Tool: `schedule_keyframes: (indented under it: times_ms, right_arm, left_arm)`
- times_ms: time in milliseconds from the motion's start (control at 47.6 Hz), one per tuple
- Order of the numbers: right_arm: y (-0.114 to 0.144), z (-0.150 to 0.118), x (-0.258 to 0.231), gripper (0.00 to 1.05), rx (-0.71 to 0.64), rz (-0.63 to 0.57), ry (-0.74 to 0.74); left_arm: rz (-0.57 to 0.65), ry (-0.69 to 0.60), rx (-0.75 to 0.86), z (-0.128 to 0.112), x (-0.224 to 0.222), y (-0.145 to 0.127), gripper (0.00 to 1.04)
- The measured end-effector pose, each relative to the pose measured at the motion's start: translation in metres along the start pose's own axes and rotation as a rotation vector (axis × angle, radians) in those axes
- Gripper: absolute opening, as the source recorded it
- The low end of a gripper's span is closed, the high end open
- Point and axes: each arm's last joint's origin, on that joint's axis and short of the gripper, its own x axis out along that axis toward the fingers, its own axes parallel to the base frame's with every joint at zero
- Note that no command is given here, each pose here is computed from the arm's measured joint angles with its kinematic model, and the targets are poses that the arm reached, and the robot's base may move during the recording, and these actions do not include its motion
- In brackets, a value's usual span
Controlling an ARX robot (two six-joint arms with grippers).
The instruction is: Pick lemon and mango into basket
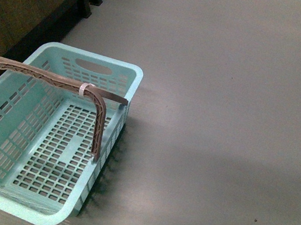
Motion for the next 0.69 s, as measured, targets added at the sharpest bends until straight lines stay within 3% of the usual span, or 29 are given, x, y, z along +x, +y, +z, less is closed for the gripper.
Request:
schedule_keyframes:
  times_ms: [126,273,694]
  right_arm:
    - [0.000,0.000,0.000,0.96,0.000,0.000,0.000]
    - [0.000,0.000,0.000,0.96,0.000,0.000,0.000]
    - [0.000,0.000,0.000,0.96,0.000,0.000,0.000]
  left_arm:
    - [0.007,-0.035,-0.337,0.016,0.018,-0.005,0.98]
    - [0.081,-0.057,-0.541,0.025,0.057,0.005,0.98]
    - [0.259,0.010,-0.666,0.023,0.182,0.017,0.98]
